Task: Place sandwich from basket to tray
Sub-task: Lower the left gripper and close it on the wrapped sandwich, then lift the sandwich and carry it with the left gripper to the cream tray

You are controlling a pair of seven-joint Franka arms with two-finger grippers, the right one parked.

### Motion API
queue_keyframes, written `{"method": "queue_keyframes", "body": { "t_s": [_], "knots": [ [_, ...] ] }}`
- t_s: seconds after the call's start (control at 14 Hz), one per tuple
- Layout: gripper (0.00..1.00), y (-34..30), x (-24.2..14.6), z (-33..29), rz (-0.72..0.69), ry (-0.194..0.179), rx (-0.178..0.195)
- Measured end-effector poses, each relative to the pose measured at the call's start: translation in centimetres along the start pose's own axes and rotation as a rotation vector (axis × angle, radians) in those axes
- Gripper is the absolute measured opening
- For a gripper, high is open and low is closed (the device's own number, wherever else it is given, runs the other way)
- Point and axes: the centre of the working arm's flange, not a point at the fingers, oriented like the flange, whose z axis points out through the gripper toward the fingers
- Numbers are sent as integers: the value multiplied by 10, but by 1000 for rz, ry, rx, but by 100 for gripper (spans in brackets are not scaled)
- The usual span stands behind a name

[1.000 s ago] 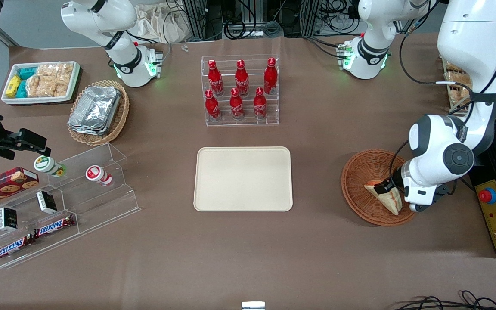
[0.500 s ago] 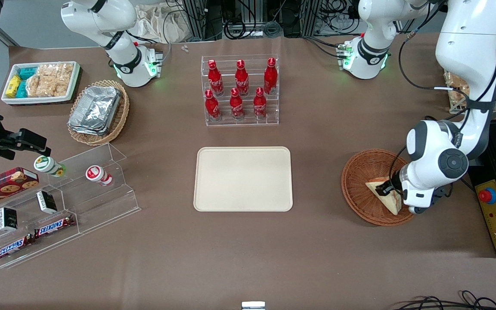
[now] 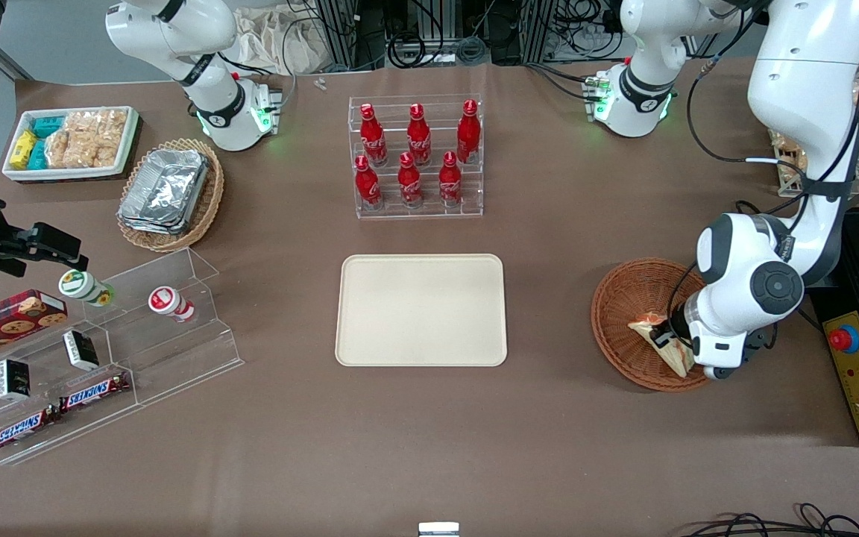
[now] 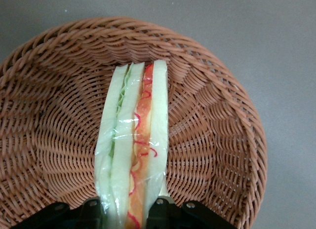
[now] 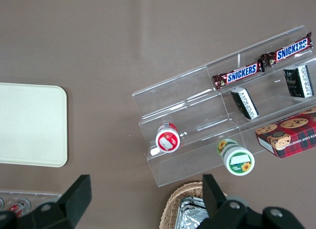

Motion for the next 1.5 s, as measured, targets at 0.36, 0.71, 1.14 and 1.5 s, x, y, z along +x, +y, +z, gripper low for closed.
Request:
{"method": "queue_keyframes", "body": {
  "t_s": [0.36,0.71,1.14,1.5],
  "knots": [
    [19,11,25,-103,-18,-62,80],
    [19,21,3,-230,18,-92,70],
    [19,96,-81,-267,187,-119,-46],
    [16,196,-149,-176,431,-116,-104]
  ]
}}
